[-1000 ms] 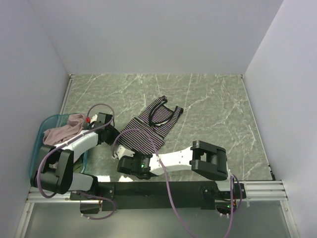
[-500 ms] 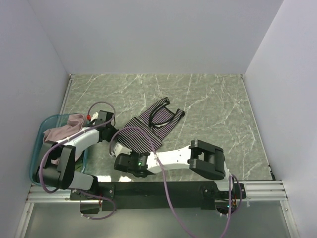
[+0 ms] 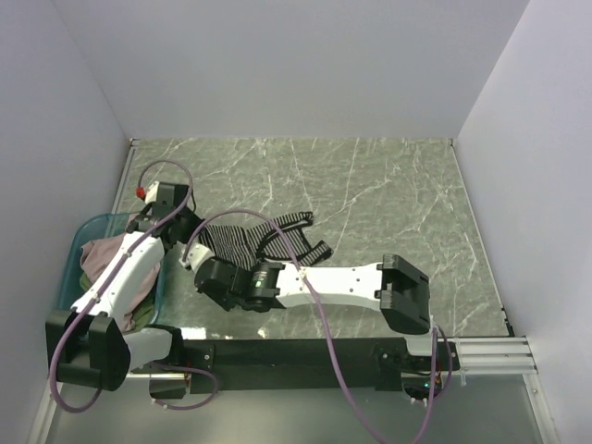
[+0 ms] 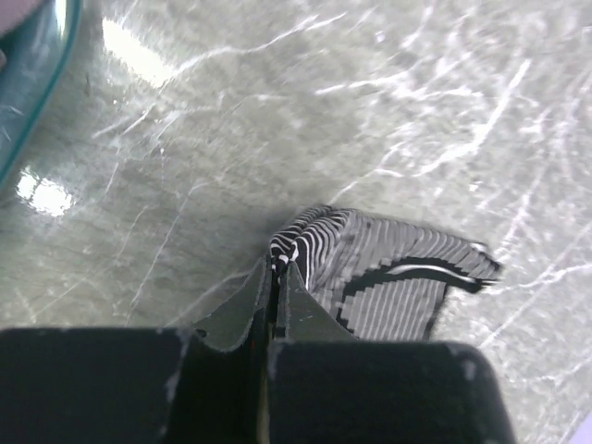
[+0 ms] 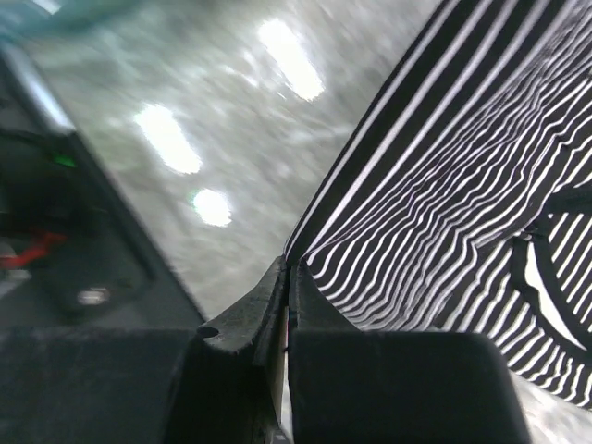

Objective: Fold and stack the tank tops
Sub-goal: Fold the tank top

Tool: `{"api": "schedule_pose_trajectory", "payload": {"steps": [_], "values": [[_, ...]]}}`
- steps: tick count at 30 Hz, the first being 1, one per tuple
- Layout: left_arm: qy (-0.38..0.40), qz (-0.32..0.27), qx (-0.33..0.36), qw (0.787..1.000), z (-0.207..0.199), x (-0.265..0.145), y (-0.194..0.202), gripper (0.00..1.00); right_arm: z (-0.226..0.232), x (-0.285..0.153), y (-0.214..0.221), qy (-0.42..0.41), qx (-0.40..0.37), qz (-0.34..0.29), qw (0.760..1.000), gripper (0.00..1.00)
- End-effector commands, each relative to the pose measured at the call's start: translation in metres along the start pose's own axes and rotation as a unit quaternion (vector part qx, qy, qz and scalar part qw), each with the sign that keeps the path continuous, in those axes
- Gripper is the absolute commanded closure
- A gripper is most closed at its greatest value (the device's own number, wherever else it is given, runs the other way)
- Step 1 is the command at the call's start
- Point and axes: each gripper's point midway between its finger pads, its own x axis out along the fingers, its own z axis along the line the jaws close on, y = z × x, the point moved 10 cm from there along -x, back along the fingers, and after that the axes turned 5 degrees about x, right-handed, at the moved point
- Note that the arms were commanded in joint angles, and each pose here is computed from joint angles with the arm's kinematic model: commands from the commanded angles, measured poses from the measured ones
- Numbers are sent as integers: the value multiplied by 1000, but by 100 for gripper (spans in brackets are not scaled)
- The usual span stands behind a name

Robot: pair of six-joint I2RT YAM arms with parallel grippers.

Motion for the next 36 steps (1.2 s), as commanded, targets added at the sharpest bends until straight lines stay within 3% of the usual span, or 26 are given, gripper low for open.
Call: {"api": "schedule_pose_trajectory", "payload": {"steps": [1, 11, 18, 28, 36], "values": [[20, -27, 11, 999, -12, -21, -22, 99, -1, -37, -43, -103, 77, -50, 990, 99], [75, -22, 1, 997, -56, -21, -48, 99, -71, -54, -46, -215, 255, -100, 937, 98], [77, 8, 18, 997, -92, 3, -31, 99, -110, -54, -22, -264, 348, -122, 891, 98], [91, 26, 47, 994, -153, 19, -11, 99, -145, -57, 15, -267, 434, -155, 846, 98], [88, 51, 71, 992, -185, 39, 18, 99, -163, -61, 50, -236, 478, -168, 829, 98]]}}
